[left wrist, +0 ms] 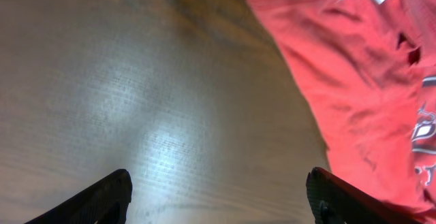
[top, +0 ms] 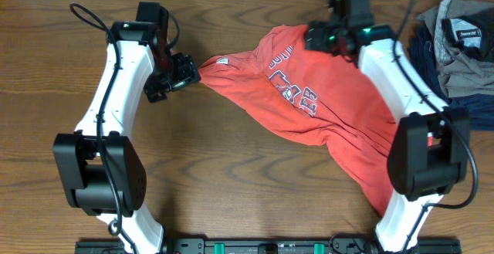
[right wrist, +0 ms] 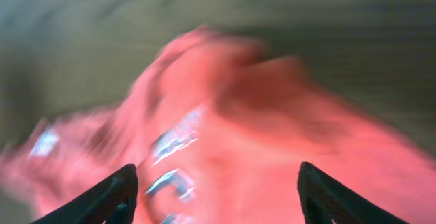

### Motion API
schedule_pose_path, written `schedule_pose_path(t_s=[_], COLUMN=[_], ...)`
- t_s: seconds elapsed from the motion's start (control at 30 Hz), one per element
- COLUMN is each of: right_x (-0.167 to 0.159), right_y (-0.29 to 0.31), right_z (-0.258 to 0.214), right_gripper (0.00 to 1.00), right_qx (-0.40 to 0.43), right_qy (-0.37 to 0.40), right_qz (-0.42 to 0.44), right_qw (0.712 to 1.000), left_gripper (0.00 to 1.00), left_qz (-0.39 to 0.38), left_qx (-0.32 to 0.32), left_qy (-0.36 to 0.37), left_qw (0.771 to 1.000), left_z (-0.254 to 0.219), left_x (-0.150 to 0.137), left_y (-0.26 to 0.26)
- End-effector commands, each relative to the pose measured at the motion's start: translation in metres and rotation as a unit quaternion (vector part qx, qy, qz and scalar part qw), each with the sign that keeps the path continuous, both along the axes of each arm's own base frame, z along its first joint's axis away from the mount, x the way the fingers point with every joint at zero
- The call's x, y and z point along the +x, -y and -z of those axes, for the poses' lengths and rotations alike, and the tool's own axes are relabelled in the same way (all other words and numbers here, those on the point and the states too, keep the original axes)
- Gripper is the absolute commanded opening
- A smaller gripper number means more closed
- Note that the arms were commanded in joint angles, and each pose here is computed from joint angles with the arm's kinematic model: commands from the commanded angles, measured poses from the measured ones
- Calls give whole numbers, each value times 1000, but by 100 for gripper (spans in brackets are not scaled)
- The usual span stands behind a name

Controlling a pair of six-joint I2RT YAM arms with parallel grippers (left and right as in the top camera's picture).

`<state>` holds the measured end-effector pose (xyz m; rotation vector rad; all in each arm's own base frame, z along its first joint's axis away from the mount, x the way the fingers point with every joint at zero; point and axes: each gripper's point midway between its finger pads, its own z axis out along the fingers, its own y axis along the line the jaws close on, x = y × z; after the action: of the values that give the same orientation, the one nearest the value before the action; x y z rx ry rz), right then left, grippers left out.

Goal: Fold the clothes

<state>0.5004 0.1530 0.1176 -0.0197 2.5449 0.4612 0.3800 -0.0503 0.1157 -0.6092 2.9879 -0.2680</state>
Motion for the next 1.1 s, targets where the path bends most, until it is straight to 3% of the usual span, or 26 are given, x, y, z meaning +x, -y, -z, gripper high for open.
schedule_pose_path(t_s=[0.0, 0.13, 0.53, 0.6, 0.63, 0.7, 0.8, 1.07], right_x=[-33, -41, -22, -15, -12, -6, 5, 43], right_y=[-68, -94, -134, -137, -138, -139, -133, -109], right_z=[0, 26, 112, 112, 109, 103, 86, 14], right_gripper=[77, 82, 84, 73, 63, 32, 1, 1], right_qx=[-2, -55, -60, -55, -53, -53, -60, -86], right_qy=[10, 6, 19, 35, 43, 57, 75, 180], right_qz=[-150, -158, -179, -177, -176, -169, -143, -58], right_qw=[989, 986, 982, 982, 982, 983, 985, 978], left_gripper=[84, 84, 84, 84, 84, 84, 84, 84], left_qz=[7, 6, 7, 7, 7, 7, 7, 7], left_qx=[3, 3, 3, 3, 3, 3, 3, 3], left_qy=[8, 16, 12, 12, 12, 12, 12, 14], left_qw=[1000, 1000, 1000, 1000, 1000, 1000, 1000, 1000], left_z=[0, 0, 0, 0, 0, 0, 0, 0], left_x=[3, 7, 5, 5, 5, 5, 5, 6], left_y=[-2, -2, -1, -1, -1, -1, -1, -1])
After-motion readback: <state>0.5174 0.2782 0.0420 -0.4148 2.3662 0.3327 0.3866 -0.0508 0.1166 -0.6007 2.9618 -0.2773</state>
